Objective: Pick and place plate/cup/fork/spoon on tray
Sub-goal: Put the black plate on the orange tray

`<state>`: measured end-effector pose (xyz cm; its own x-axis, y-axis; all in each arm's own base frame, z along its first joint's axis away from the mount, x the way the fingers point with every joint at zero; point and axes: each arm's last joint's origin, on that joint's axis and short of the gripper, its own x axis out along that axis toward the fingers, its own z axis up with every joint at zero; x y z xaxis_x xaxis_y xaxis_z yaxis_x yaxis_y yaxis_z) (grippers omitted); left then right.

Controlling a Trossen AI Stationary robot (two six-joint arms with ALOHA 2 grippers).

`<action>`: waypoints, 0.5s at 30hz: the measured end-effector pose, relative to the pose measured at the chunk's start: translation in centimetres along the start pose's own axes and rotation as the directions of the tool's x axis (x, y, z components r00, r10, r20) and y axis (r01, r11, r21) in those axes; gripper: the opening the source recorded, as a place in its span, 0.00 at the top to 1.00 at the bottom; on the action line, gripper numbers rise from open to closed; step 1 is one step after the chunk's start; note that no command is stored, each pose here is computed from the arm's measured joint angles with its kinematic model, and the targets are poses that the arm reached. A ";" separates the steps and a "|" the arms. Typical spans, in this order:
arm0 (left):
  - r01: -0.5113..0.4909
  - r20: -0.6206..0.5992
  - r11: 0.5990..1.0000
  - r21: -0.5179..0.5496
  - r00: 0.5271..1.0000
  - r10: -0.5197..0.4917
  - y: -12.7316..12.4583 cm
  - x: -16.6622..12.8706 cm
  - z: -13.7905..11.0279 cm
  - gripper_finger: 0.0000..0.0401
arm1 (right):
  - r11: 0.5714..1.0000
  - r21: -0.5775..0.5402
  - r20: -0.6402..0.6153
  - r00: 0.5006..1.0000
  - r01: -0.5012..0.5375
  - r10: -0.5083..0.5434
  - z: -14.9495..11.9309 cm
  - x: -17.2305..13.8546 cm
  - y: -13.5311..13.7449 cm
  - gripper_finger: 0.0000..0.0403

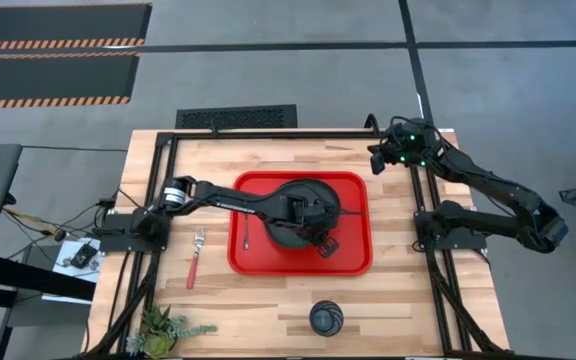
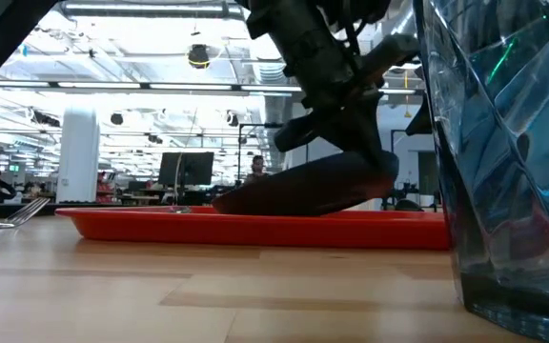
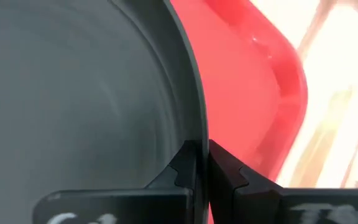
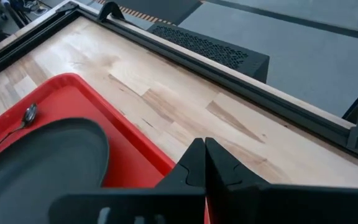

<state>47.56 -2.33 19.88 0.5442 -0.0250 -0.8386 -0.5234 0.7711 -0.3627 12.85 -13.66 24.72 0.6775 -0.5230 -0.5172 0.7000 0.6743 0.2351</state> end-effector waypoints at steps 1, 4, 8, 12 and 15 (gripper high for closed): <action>-0.004 -0.004 1.000 -0.006 1.000 0.004 0.3 0.1 0.2 1.00 | 1.000 0.000 0.000 1.000 0.000 0.000 0.0 0.0 0.0 0.98; 0.021 0.009 0.999 -0.027 1.000 -0.021 0.6 0.1 0.7 1.00 | 1.000 -0.002 0.000 1.000 -0.002 0.002 0.0 0.0 0.0 0.98; 0.022 0.013 0.998 -0.054 1.000 -0.021 1.0 0.4 0.7 1.00 | 1.000 -0.001 -0.001 1.000 -0.002 0.002 0.0 0.0 0.0 0.98; 0.047 0.014 0.996 -0.077 0.999 -0.047 0.9 0.4 0.8 1.00 | 1.000 -0.001 0.000 1.000 -0.002 0.002 0.0 0.0 0.0 0.98; 0.051 0.013 0.994 -0.101 0.999 -0.050 0.8 0.4 0.8 1.00 | 1.000 -0.001 0.000 1.000 -0.002 0.002 0.0 0.0 0.0 0.98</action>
<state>47.86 -1.25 19.60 0.5780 -0.0548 -0.8142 -0.5588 0.7005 -0.4439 12.88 -13.64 24.73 0.6789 -0.5216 -0.5168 0.6983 0.6761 0.2349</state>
